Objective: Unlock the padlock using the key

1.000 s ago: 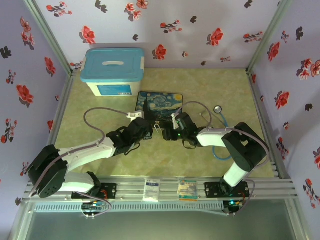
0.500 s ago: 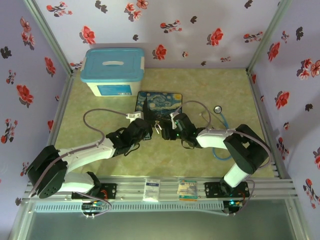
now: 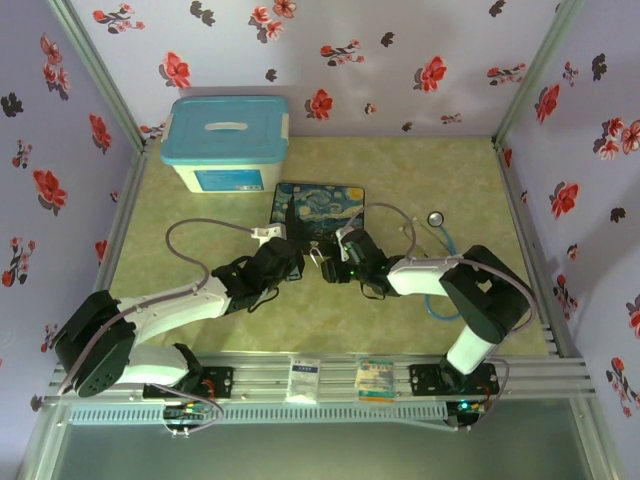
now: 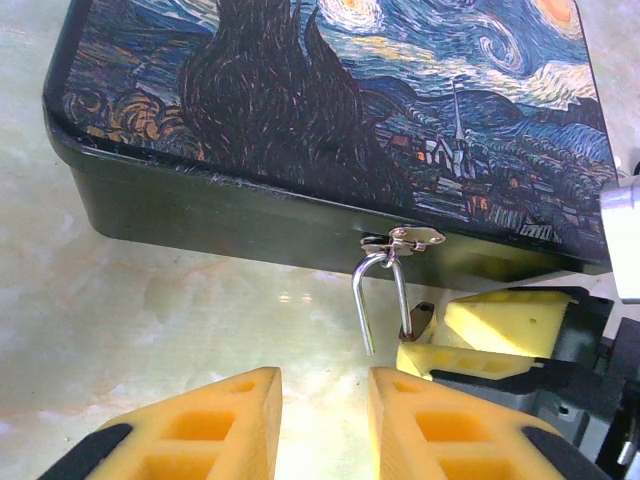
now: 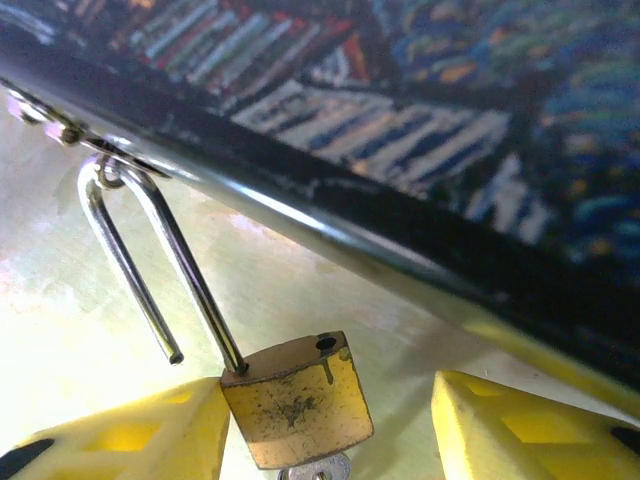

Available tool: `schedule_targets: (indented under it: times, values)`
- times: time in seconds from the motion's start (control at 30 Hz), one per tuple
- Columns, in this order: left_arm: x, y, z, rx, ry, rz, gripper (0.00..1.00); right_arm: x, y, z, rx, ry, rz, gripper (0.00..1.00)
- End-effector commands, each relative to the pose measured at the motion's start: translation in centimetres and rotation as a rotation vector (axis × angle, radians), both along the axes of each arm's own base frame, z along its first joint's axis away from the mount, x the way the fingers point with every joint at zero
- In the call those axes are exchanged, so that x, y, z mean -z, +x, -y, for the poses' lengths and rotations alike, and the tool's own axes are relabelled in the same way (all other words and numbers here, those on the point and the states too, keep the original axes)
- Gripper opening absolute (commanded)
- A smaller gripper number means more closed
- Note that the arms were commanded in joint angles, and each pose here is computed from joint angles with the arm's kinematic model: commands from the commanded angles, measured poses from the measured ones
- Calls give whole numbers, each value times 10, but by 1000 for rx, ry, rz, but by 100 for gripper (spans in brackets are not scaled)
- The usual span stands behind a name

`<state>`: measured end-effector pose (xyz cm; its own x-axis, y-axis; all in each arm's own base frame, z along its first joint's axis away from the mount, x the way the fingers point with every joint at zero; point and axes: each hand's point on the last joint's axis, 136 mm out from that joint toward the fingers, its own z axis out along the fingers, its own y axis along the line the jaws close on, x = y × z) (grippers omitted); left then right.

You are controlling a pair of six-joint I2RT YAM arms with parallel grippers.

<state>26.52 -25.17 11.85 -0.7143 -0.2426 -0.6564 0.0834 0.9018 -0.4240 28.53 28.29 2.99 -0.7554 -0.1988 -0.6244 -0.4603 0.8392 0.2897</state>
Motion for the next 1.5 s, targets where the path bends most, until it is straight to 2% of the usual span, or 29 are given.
schedule_targets:
  times: [0.0, 0.47, 0.83, 1.1, 1.47]
  values:
    - [-4, 2, -6, -33, -27, 16, 29, 4, 3, -4, -18, -30, 15, 57]
    - [-4, 2, -5, -33, -37, 14, 30, 8, 3, -6, -40, -83, 32, 53]
    - [-3, 2, -5, -36, -40, 11, 31, 11, 1, -5, -35, -105, 41, 43]
    - [-6, 2, -5, -34, -41, 18, 31, 13, -2, 1, 41, -102, 25, 33]
    - [-14, 7, -5, -14, -13, 40, 32, 13, -9, 13, 177, -83, 2, 26]
